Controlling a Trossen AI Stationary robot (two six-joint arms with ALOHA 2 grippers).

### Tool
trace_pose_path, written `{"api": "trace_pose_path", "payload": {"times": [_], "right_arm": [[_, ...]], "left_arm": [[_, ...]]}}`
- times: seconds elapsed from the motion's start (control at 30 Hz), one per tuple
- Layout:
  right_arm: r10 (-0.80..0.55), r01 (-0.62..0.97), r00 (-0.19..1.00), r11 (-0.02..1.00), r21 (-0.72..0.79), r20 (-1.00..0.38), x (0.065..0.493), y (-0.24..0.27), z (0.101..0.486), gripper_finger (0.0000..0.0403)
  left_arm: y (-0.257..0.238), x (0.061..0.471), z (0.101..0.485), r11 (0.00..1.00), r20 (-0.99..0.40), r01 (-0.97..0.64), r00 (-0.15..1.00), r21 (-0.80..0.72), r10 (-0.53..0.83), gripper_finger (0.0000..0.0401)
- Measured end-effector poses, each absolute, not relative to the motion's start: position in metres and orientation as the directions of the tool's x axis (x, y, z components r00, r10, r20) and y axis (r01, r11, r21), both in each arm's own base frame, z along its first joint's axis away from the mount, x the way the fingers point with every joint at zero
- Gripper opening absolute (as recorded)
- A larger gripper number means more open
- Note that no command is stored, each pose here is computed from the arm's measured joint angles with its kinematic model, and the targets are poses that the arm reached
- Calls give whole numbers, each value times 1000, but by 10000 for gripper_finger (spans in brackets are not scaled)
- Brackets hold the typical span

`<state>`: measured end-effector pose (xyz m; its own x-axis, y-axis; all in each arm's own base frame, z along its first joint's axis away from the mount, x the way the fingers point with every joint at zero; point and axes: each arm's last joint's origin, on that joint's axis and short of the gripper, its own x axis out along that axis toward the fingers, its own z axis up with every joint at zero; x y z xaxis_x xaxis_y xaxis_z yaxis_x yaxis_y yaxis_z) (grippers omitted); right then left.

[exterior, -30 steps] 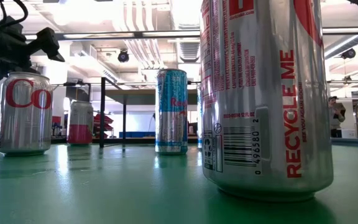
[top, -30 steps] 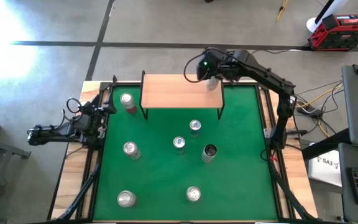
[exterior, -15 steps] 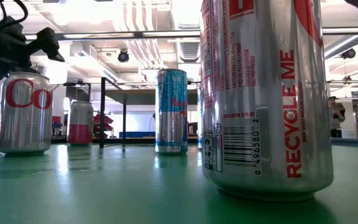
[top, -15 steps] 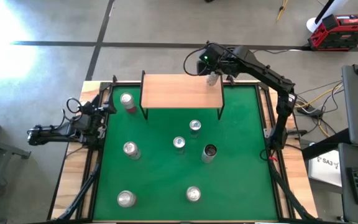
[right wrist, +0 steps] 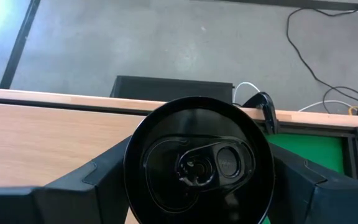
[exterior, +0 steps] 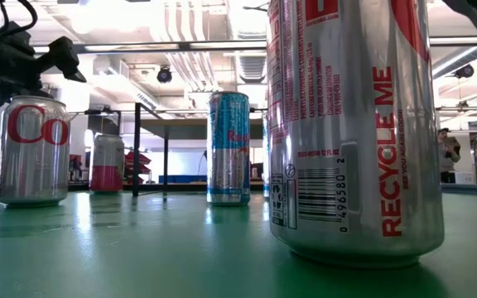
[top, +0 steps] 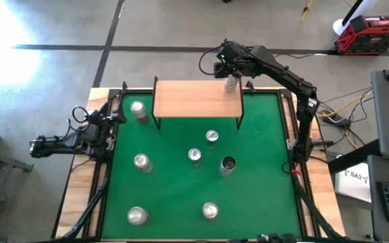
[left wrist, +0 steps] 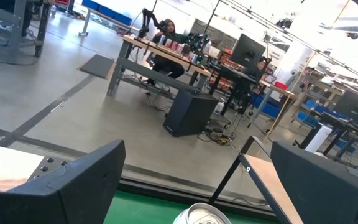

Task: Place canned beverage on shelf
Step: Put the top white-yellow soda can on the shelf, then put the white-yellow soda can on the shelf aligned with the other white-yellow soda can

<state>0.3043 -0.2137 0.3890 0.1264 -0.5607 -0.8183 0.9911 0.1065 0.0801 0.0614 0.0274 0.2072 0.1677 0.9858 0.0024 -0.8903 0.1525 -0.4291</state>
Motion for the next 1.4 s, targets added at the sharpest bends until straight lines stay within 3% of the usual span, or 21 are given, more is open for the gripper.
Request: {"api": "trace_pose_path", "payload": {"times": [0.23,0.67,0.87,1.0,1.27,1.4], "right_arm": [[-559,989,136,121,82,-818,304,-213,390,274],[-529,989,134,129,76,-838,306,-205,389,368],[-489,993,98,101,55,-867,307,-184,390,379],[-451,996,76,84,43,-889,309,-161,391,379],[-399,986,155,116,118,-904,337,-81,382,379],[-395,989,142,22,145,-908,344,-40,368,379]], "left_arm": [[27,61,207,153,2,-890,168,-429,986,389],[27,61,207,153,2,-890,168,-429,986,389],[27,61,207,153,2,-890,168,-429,986,389],[27,61,207,153,2,-890,168,-429,986,389],[27,61,207,153,2,-890,168,-429,986,389],[27,61,207,153,2,-890,168,-429,986,389]]}}
